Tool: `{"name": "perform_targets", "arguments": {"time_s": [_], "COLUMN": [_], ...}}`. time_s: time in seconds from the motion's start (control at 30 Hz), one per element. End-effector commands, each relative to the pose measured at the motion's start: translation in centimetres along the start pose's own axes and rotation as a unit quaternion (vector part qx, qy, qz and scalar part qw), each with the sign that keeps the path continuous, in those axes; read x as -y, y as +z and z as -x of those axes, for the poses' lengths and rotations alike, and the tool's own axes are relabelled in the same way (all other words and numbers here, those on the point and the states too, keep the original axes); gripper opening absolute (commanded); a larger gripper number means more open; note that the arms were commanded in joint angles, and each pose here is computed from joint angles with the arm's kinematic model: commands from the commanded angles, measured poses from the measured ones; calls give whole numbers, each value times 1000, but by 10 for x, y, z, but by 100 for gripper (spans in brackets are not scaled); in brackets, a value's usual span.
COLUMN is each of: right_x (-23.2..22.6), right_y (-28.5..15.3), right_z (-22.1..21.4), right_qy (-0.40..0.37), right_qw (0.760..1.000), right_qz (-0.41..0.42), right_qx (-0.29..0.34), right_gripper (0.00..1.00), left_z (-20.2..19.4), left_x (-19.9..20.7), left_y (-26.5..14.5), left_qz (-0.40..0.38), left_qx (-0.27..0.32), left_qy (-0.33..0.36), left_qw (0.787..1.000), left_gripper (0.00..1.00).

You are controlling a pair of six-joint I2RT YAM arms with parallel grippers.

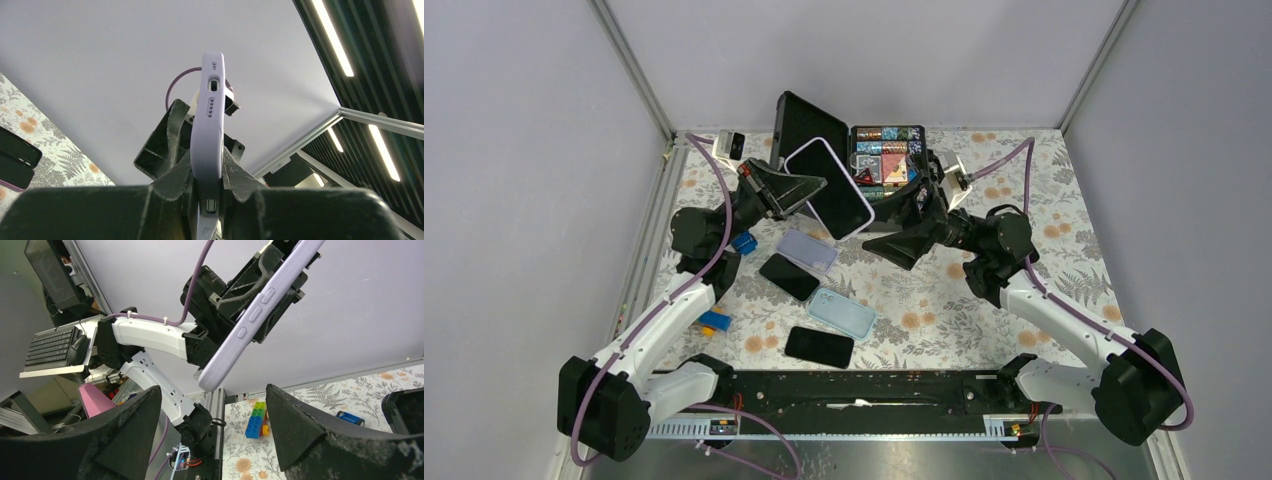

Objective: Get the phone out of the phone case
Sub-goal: Remove the phone case from the phone.

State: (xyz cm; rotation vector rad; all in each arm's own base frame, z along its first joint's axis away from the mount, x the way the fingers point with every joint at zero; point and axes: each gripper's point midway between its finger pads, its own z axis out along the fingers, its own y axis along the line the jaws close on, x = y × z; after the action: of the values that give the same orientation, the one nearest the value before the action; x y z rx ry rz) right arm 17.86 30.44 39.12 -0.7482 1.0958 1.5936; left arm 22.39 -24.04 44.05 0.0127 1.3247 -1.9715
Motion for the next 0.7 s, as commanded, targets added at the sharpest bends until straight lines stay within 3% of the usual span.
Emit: {"name": "perform_targets", "arguments": {"time_s": [0.0,0.17,0.27,0.37,0.43,0.57,0.67], "right_x": [-19,6,22,31,34,37,45], "right_y": [9,14,15,12,9,6,4], "right_z": [27,25,16,7,-1,-12,-18], "right_qy": [-23,1,9,-1,-14,-37,-47], "right_qw": [999,999,999,998,998,998,996], "right_qz": [33,-21,-49,-59,-59,-55,-71], "right_qx": [36,34,21,16,8,-15,-32], "right_gripper": [83,76,50,44,44,58,61], "left_z": [12,12,11,12,12,10,7], "left_x": [21,22,22,20,21,25,28], "left_y": [3,3,2,3,3,4,3], "left_qz": [-33,-37,-36,-34,-39,-59,-80], "left_qx": [28,27,27,29,29,14,2], "left_qy": [36,32,32,28,20,-11,-39], "left_qw": [998,998,998,999,999,998,996], "left_gripper": [0,0,0,0,0,0,0]}}
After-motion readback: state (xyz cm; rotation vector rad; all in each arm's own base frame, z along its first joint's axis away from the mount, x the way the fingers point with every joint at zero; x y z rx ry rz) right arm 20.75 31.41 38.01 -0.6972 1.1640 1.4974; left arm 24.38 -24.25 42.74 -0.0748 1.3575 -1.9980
